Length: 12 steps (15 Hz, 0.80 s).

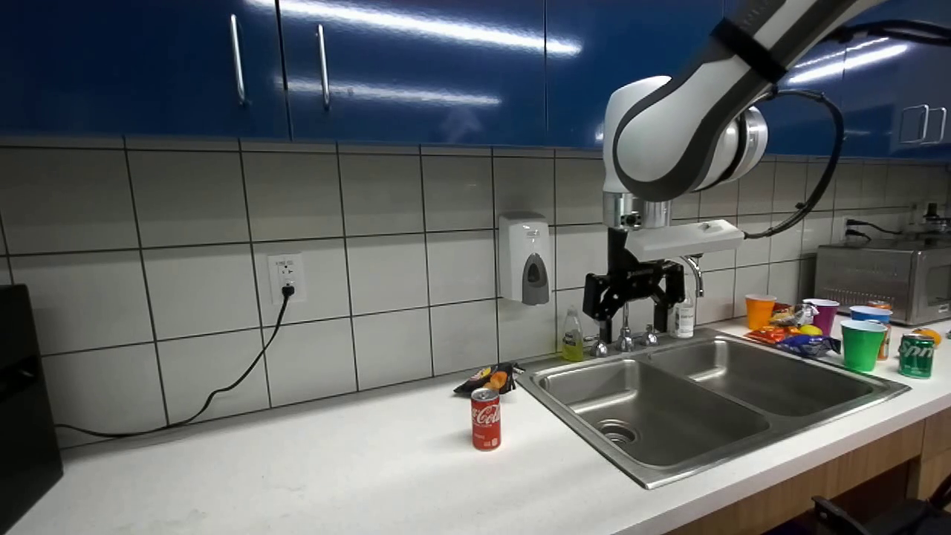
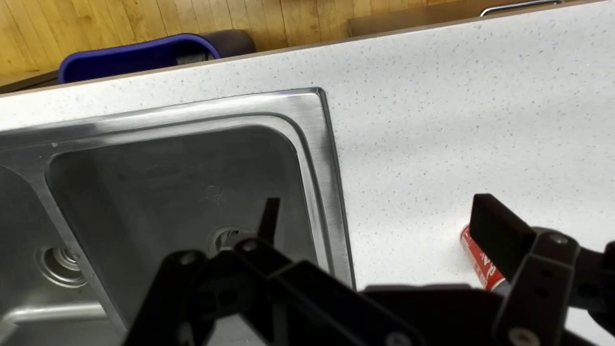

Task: Put the red can inside the left sink

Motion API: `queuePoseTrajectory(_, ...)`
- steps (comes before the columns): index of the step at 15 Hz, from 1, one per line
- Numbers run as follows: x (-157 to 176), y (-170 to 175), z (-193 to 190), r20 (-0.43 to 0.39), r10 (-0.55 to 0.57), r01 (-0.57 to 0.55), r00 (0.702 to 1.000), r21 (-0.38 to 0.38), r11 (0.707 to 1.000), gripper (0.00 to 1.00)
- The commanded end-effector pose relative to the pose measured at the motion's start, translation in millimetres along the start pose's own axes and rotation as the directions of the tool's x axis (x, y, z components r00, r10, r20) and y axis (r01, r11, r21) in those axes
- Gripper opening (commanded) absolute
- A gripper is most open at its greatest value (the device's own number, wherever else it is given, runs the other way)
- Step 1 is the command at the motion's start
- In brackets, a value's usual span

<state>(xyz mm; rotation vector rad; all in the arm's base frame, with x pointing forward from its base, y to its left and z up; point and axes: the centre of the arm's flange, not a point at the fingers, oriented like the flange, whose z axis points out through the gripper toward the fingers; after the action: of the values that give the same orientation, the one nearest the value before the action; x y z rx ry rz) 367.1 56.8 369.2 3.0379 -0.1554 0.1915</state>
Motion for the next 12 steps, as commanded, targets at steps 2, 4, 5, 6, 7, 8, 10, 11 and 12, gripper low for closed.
queuePoseTrajectory(2, 8.5, -14.1, 25.3, -0.002, -0.011, 0.011, 1.000, 0.019, 1.000, 1.00)
queuePoseTrajectory(4, 13.5, -17.7, 35.8, -0.006, -0.020, 0.020, 1.000, 0.017, 1.000, 1.00)
queuePoseTrajectory(5, 16.2, -19.7, 41.6, -0.012, -0.025, 0.025, 1.000, 0.021, 0.999, 1.00)
queuePoseTrajectory(6, 19.5, -22.1, 47.8, -0.017, -0.030, 0.030, 0.999, 0.022, 0.999, 1.00)
queuePoseTrajectory(7, 22.6, -25.2, 53.5, -0.022, -0.036, 0.037, 0.999, 0.028, 0.999, 1.00)
queuePoseTrajectory(8, 25.3, -27.3, 58.7, -0.028, -0.043, 0.044, 0.999, 0.031, 0.999, 1.00)
queuePoseTrajectory(10, 32.2, -34.2, 70.0, -0.039, -0.055, 0.057, 0.998, 0.041, 0.998, 1.00)
queuePoseTrajectory(11, 35.5, -37.1, 74.9, -0.042, -0.064, 0.066, 0.997, 0.045, 0.997, 1.00)
queuePoseTrajectory(12, 40.1, -39.9, 80.4, -0.045, -0.072, 0.075, 0.996, 0.047, 0.996, 1.00)
